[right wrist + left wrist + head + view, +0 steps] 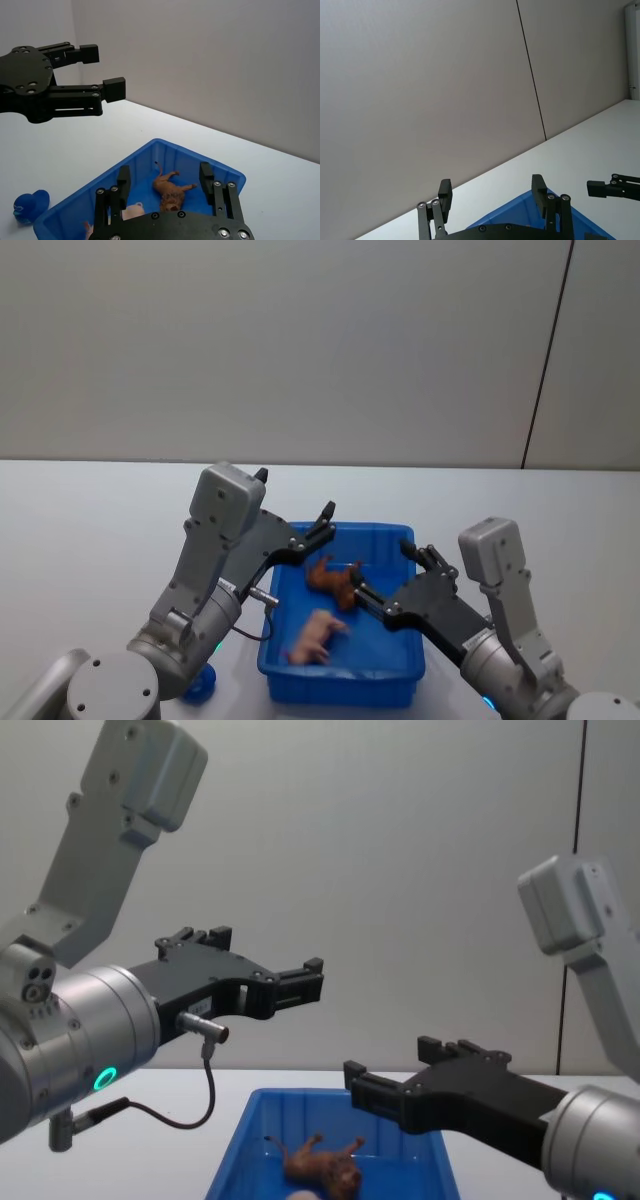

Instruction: Pick up the two dolls from the table and place them into the box.

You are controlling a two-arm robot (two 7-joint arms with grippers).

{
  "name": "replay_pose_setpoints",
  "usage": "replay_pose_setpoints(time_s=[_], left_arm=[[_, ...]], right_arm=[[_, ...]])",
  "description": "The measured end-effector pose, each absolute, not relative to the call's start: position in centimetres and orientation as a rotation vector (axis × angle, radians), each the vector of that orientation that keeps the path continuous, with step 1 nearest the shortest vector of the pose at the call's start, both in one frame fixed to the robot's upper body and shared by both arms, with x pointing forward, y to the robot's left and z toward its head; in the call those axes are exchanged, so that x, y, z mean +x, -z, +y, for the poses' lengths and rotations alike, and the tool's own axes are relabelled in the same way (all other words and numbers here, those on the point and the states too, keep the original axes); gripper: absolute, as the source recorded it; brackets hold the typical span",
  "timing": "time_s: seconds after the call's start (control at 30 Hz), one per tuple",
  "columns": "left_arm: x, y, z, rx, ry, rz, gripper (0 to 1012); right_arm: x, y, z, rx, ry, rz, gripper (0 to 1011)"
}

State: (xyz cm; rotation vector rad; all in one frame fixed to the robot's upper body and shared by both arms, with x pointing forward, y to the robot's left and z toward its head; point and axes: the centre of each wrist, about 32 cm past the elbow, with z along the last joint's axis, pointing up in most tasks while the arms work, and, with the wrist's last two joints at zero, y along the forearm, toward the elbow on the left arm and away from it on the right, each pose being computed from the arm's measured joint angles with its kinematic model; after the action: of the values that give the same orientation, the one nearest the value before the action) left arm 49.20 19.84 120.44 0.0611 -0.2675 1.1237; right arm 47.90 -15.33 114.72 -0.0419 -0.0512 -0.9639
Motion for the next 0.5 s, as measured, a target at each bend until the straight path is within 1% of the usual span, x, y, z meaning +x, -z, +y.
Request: replay_pose_setpoints(time_s=[0.03,0.1,0.2,0.27,0.5], left_arm=[[49.2,-120.44,19.84,0.061,-1.124,-0.268,1001],[49.2,-120.44,19.84,0.061,-1.124,-0.268,1001],[49.2,-120.44,19.84,0.061,-1.124,-0.268,1001],[49.2,-120.44,19.84,0.061,-1.124,-0.268,1001],[49.2,-120.44,19.84,0.061,-1.124,-0.267,1001]], right_arm=[[47.95,-114.7,-15.3,-0.044,0.969,-0.048,849],[47.98,-114.68,-15.28,-0.047,0.979,-0.045,867],[48.0,-114.68,-15.31,-0.049,0.994,-0.043,980],[47.98,-114.65,-15.4,-0.051,1.014,-0.041,1001],[47.58,-114.66,-15.95,-0.055,1.094,-0.039,1001]])
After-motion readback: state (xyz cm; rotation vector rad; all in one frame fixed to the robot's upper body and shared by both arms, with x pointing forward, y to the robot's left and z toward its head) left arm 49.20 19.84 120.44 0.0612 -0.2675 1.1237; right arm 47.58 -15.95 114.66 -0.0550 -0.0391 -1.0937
